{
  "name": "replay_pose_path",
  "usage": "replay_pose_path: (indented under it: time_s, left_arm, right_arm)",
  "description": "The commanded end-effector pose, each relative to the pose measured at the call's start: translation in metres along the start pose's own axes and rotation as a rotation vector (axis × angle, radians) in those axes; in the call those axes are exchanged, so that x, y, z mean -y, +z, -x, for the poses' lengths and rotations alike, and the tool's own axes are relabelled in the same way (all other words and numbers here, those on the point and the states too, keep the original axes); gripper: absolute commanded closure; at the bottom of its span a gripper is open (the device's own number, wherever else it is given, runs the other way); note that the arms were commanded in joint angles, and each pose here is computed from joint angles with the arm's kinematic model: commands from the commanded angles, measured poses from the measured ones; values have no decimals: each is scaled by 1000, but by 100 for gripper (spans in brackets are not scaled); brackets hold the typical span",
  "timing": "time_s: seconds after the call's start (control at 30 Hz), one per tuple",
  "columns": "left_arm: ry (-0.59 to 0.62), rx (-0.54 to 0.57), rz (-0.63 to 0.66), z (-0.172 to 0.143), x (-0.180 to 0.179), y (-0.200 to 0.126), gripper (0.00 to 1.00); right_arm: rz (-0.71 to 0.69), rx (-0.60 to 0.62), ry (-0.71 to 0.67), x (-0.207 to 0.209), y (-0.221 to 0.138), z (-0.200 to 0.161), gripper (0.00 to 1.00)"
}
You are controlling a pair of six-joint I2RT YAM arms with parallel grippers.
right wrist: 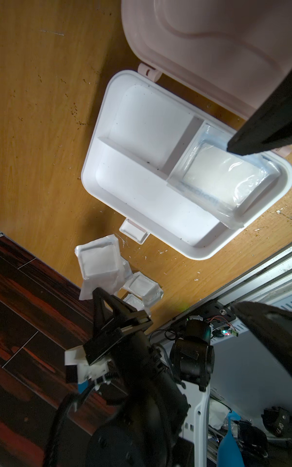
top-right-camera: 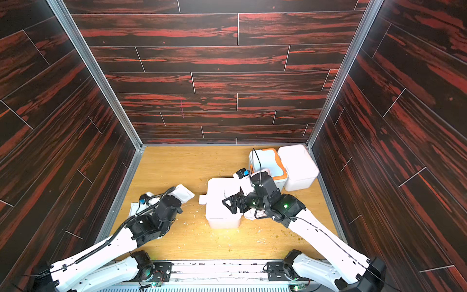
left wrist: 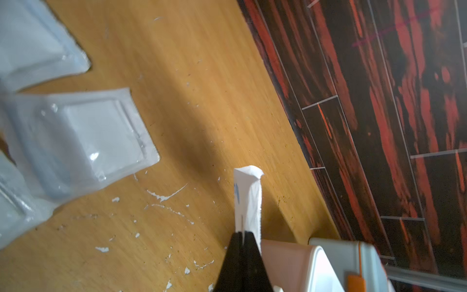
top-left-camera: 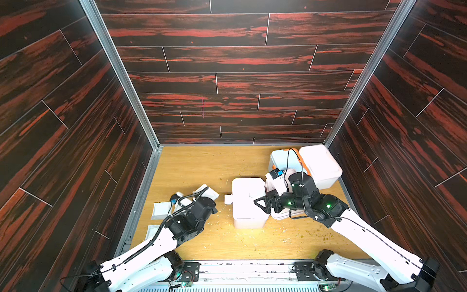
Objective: Open first aid kits and take out gauze
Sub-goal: Place the gauze at the center of the board.
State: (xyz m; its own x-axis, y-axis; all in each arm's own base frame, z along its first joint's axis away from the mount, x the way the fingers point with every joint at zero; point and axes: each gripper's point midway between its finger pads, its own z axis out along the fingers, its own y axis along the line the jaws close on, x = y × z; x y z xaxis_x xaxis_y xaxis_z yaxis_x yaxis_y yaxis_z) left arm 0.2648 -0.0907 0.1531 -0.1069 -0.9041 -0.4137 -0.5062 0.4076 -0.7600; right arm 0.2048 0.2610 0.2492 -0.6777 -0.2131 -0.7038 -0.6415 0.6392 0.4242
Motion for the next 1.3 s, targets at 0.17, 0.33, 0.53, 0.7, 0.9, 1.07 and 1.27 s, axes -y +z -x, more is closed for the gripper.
replay_pose_path:
  time_s: [0.17, 0.33, 0.53, 0.7, 0.9, 1.07, 1.27]
  left_arm:
    - [-372, 67, 88, -9, -36, 21, 100]
    - [-446, 59, 145, -28, -55, 36, 100]
    - [-476, 117, 206, -23, -78, 36, 100]
    - [-485, 171, 242, -14, -92, 31, 100]
    - [-495, 198, 259, -12, -102, 32, 100]
    - [-505, 207, 271, -17, -105, 37, 100]
    - [-511, 205, 266, -21, -103, 41, 90]
  right_arm:
    - [4, -3, -12, -4, 6, 2, 5]
    - [0, -11, -11, -2, 7, 0, 5]
    - [-1, -17, -10, -2, 7, -4, 5]
    - [-4, -17, -8, -1, 7, -4, 5]
    - [-4, -19, -8, 0, 9, -4, 5]
    - [-2, -20, -7, -1, 10, -4, 5]
    - [-8, -23, -7, 0, 10, -4, 5]
